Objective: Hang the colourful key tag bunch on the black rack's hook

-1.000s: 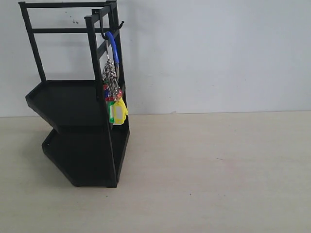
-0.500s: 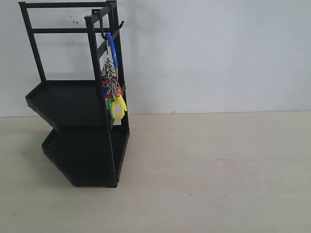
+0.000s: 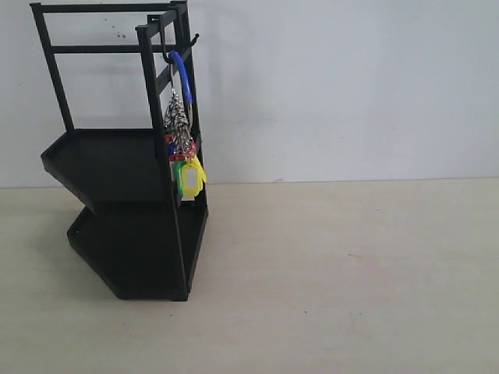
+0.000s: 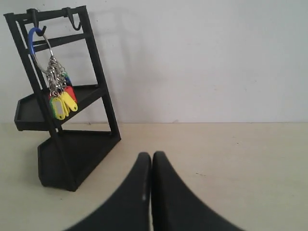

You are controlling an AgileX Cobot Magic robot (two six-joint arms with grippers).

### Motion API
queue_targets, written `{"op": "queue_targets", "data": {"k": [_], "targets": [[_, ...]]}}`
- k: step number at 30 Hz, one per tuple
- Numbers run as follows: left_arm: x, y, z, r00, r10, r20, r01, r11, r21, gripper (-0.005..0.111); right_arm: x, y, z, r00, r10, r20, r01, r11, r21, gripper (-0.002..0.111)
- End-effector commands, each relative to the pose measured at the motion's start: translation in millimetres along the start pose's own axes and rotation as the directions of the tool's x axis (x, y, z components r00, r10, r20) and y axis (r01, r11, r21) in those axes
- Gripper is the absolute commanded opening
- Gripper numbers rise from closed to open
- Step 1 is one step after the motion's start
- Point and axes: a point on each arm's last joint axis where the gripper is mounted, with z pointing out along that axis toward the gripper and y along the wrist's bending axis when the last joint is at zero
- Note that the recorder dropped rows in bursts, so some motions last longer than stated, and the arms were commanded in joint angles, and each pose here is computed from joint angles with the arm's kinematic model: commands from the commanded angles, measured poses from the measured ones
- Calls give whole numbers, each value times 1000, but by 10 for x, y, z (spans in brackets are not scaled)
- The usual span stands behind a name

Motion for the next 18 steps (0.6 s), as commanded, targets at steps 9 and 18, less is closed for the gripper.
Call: {"op": "queue_targets", "data": {"k": [9,18], "targets": [[-18,1,-3,1000,-18,17,18,1000,-2,4,497,-109,86,990,-34,-133,38,999,30,0],[-18,1,-3,1000,-18,17,18,1000,-2,4,668,-201,45,972,-77,-221,110,984,143,0]]}}
